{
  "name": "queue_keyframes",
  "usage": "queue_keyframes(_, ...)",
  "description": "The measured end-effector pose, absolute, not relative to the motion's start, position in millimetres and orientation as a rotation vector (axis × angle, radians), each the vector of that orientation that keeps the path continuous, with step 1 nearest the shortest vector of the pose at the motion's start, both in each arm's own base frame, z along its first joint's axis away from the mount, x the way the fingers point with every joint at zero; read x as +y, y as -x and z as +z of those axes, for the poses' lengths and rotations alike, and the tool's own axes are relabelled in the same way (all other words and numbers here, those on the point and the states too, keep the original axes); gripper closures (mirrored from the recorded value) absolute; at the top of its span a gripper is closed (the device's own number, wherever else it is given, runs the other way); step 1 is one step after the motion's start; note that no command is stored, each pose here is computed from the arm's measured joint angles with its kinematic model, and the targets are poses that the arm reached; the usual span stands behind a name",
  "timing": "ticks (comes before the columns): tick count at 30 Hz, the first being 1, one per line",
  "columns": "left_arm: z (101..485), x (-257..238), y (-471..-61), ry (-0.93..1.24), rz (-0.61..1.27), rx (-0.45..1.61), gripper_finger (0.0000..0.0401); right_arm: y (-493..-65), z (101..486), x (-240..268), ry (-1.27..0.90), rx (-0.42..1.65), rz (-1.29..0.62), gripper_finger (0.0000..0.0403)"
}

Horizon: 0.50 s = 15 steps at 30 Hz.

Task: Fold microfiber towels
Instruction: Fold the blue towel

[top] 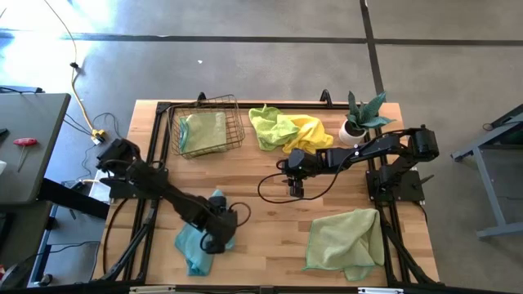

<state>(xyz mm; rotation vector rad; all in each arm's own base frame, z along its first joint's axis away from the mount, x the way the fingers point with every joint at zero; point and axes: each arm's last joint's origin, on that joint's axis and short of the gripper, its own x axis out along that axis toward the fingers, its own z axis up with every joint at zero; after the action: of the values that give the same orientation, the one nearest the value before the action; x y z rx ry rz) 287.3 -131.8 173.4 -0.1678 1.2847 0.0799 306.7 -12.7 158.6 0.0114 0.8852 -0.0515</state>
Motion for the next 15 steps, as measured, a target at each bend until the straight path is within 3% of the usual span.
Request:
queue_keyframes(9,146,-138,-292,0.087,-0.007,1.383,0.0190,-307,159,-13,-0.011,0.885,-0.051,0.0229)
queue_keyframes(15,131,-135,-316,0.092,-0.032,1.246,0.0190,-307,159,-13,-0.011,0.886,-0.051,0.0229)
